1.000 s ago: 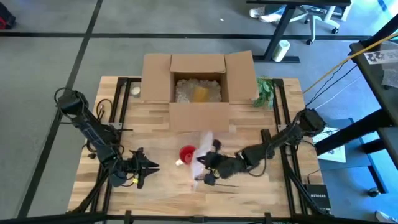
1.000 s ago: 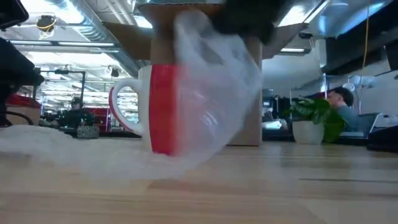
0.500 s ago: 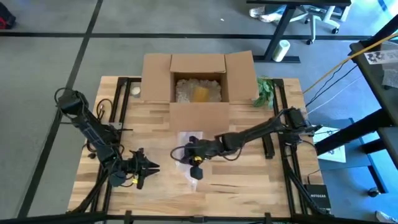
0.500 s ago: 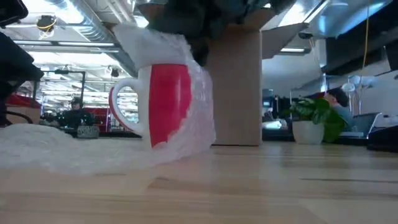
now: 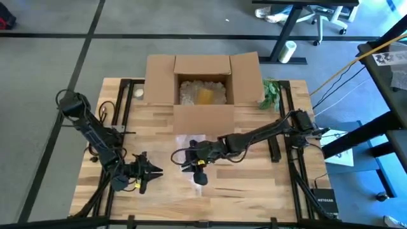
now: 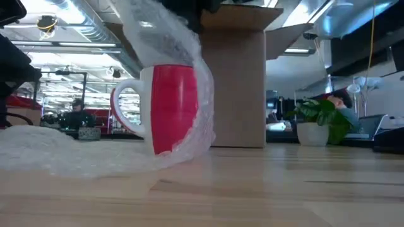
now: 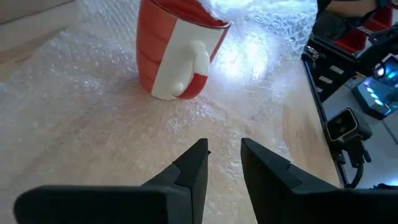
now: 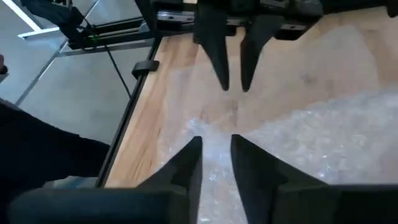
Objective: Wrap mug
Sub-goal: Wrap the red mug with the transparent bubble wrap
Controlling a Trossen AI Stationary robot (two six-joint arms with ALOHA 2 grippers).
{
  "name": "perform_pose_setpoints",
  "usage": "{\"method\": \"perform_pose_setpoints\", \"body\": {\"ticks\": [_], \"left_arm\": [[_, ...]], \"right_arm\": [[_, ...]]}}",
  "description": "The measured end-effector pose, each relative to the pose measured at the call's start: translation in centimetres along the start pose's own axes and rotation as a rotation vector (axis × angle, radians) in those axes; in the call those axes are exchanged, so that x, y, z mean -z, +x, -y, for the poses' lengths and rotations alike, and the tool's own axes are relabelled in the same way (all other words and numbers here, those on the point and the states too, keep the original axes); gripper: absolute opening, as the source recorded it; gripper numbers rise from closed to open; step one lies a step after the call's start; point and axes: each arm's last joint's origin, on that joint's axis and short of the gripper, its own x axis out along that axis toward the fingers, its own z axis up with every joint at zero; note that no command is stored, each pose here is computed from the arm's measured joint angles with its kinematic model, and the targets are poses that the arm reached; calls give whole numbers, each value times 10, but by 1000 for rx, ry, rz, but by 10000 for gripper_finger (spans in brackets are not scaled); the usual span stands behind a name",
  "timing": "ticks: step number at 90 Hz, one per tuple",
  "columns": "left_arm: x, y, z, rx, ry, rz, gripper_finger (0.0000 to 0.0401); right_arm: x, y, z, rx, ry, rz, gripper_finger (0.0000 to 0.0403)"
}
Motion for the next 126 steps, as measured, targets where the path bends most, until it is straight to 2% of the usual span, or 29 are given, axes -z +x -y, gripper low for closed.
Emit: {"method": "perform_pose_setpoints", "body": {"ticks": [11, 24, 33, 45, 50, 61, 86, 105, 126], "left_arm": [[0, 0, 0, 9, -2, -14, 78], [1, 0, 0, 11, 2, -17, 78], [1, 0, 0, 10, 2, -17, 78], [1, 0, 0, 10, 3, -17, 78], [1, 0, 0, 10, 5, -17, 78], [1, 0, 0, 10, 6, -17, 78], [0, 0, 2, 21, -42, -11, 78], [-1, -6, 12, 83, -25, -6, 78], [3, -14, 14, 70, -2, 28, 78]], "right_arm": [[0, -1, 0, -3, -1, 0, 112], [-4, -5, -2, 5, -1, 4, 108], [-9, -9, -4, 39, 1, -31, 83], [-17, -16, -7, 64, -17, -93, 20], [-19, -19, -7, 83, -16, -117, 7], [-17, -23, -5, 160, 0, -178, 8], [1, -11, 13, 229, 74, -312, 1], [3, -5, 26, 207, 126, -337, 0], [-9, 14, 25, 230, 110, -495, 0]]}}
